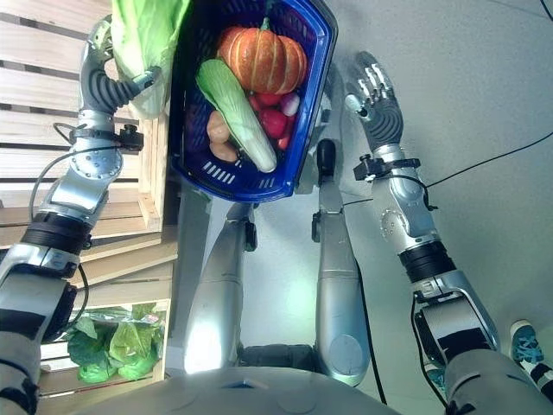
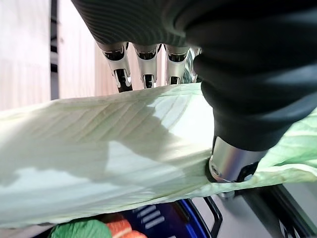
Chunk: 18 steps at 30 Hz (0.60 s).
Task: Pick up fruits and vegetables into the basket
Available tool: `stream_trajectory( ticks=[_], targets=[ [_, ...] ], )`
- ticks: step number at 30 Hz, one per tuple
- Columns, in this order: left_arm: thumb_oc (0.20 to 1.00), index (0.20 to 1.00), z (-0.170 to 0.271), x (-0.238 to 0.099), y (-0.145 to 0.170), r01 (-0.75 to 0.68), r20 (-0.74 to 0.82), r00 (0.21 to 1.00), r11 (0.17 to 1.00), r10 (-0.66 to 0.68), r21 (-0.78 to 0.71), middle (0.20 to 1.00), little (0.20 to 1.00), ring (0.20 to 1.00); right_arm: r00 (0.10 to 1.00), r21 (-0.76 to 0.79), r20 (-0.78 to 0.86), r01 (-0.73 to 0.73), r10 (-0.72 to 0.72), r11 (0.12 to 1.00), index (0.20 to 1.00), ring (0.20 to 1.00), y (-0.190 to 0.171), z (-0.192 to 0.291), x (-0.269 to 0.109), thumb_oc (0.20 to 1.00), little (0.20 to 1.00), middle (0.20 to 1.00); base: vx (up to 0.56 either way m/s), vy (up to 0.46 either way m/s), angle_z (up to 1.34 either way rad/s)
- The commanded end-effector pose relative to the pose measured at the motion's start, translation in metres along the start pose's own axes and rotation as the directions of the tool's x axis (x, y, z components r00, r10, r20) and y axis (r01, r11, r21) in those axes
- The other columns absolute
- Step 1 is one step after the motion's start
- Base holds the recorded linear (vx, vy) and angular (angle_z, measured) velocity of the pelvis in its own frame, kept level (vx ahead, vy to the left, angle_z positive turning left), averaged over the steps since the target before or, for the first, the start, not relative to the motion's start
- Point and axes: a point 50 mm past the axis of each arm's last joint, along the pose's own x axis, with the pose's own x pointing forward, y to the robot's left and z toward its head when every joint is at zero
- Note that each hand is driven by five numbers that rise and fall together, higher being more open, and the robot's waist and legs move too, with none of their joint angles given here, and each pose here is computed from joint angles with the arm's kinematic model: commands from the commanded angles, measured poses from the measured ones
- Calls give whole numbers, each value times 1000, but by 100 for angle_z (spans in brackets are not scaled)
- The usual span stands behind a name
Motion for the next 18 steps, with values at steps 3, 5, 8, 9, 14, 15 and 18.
stream_trajectory(
  ticks=[3, 5, 8, 9, 14, 15, 18],
  targets=[
    [200, 200, 53, -14, -62, 349, 256, 917, 926, -306, -142, 200, 200, 200, 982, 42, 31, -185, 184, 982, 1000, 1000, 26, 14, 2, 1000, 1000, 1000, 0, 0, 0],
    [200, 200, 56, -15, -67, 393, 273, 898, 908, -345, -143, 200, 200, 200, 977, 54, 25, -212, 210, 976, 1000, 1000, 30, 14, 3, 1000, 1000, 1000, -2, -21, 3],
    [200, 200, 62, -19, -76, 472, 307, 856, 871, -415, -139, 200, 200, 200, 964, 92, 6, -266, 266, 960, 1000, 1000, 38, 13, 6, 1000, 1000, 1000, 0, 0, 0],
    [200, 200, 64, -21, -80, 498, 318, 840, 858, -440, -128, 200, 200, 200, 959, 103, 3, -283, 284, 954, 1000, 1000, 41, 13, 6, 1000, 1000, 1000, 0, 0, 0],
    [200, 200, 72, -25, -91, 573, 354, 786, 812, -506, -112, 200, 200, 200, 940, 148, 0, -339, 342, 929, 1000, 1000, 52, 13, 9, 1000, 1000, 1000, 0, -5, -1],
    [200, 200, 74, -26, -93, 591, 365, 771, 800, -522, -105, 200, 200, 200, 935, 168, 3, -350, 354, 922, 1000, 1000, 55, 13, 9, 1000, 1000, 1000, -2, -24, -4],
    [200, 200, 80, -27, -97, 631, 388, 736, 769, -554, -99, 200, 200, 200, 928, 178, 8, -367, 372, 913, 1000, 1000, 59, 14, 10, 1000, 1000, 1000, 1, -22, -3]
  ],
)
